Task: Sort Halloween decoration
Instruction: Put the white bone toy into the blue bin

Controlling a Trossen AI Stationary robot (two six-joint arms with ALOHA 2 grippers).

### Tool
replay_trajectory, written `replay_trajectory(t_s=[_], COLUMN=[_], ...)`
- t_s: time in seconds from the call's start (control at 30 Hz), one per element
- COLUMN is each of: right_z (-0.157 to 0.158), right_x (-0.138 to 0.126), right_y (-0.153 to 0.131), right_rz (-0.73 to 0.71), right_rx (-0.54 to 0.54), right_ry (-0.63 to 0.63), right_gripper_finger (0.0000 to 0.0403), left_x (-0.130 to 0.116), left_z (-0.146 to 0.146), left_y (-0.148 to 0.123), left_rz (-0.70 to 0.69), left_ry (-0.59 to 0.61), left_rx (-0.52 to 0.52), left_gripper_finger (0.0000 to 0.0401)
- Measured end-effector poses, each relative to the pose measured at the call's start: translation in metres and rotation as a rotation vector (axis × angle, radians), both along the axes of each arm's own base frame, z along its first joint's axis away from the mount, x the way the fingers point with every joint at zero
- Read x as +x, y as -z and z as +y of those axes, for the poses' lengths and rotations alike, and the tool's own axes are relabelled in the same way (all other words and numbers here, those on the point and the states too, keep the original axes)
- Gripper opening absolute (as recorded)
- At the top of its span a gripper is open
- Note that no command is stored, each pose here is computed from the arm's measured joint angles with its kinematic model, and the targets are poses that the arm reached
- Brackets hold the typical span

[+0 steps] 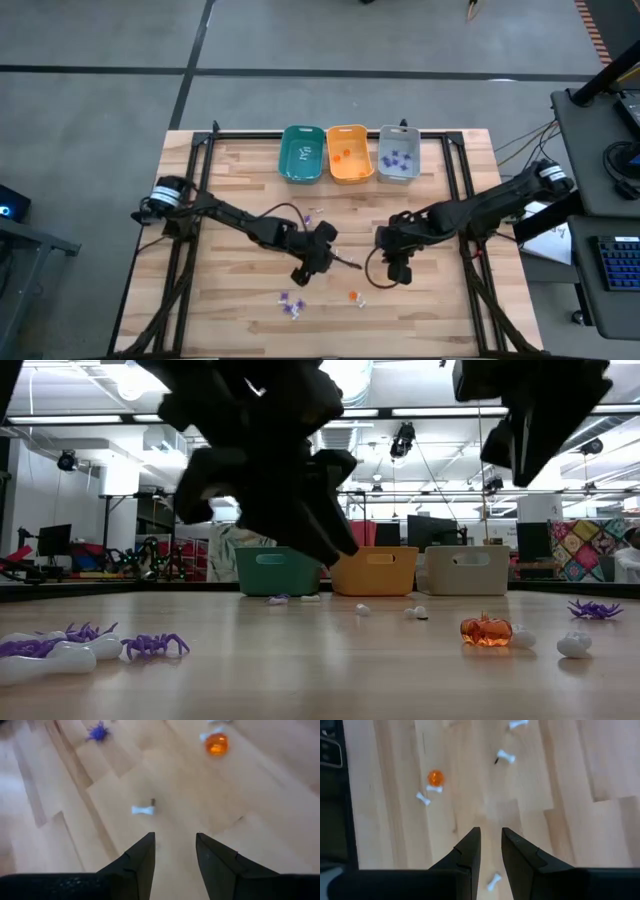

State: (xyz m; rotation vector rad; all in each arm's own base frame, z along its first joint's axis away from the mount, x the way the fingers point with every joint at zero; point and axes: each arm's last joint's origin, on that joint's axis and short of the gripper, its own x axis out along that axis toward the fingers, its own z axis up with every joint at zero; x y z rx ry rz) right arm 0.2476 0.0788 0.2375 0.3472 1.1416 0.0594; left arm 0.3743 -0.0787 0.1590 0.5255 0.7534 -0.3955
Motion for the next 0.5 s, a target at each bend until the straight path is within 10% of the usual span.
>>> replay_trajectory(t_s=[0.5], right_z=[-0.005], right_x=[-0.013], right_y=[-0.011], right_rz=[-0.077], right_rx=[-0.028], right_ry=[0.023], right_gripper_finger=[0.0068], left_x=[0.029], left_z=[0.047], left_y=[0.035], left_rz=[0.039], left_ry=[0.128], left_rx=[-0.012], left_gripper_finger=[0.0126])
